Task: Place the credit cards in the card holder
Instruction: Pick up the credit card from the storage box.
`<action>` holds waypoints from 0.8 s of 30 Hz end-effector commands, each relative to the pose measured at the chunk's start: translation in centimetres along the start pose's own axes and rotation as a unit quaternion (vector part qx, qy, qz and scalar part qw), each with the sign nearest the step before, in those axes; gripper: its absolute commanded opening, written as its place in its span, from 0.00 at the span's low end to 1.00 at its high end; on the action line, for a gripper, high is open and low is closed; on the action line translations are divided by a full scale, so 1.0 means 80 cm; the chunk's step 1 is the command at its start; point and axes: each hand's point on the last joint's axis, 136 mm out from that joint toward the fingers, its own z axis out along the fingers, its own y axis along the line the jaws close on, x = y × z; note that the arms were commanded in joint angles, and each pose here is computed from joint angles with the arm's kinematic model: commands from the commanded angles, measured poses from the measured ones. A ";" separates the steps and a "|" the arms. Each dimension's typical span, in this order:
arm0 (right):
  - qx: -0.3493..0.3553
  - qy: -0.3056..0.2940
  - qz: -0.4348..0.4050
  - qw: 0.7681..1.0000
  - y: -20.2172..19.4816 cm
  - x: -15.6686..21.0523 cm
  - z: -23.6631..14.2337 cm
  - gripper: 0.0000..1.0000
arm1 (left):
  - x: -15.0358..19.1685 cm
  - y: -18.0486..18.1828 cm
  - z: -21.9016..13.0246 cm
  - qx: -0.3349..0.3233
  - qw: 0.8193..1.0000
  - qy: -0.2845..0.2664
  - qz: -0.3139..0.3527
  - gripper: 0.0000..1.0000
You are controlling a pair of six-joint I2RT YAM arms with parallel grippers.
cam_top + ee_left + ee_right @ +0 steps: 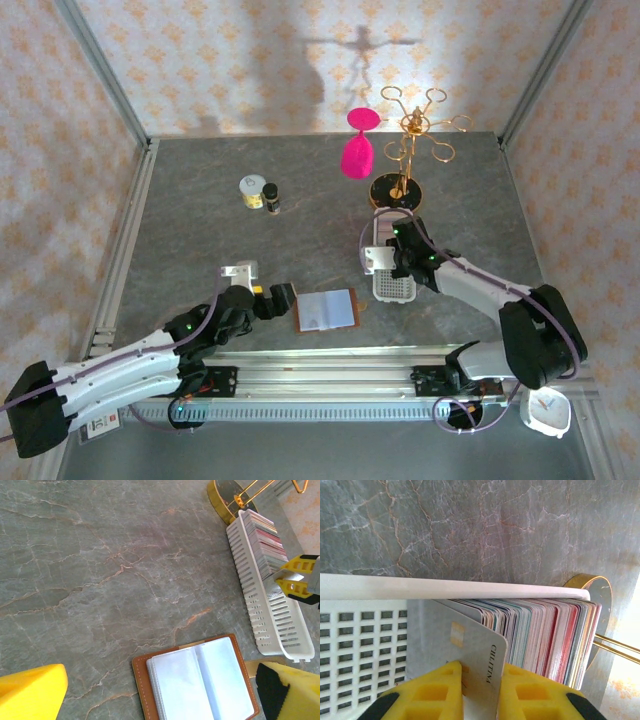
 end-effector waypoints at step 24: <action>0.038 -0.045 0.057 0.997 -0.014 -0.016 -0.075 0.00 | -0.004 -0.011 0.003 0.015 1.000 0.000 -0.020 0.96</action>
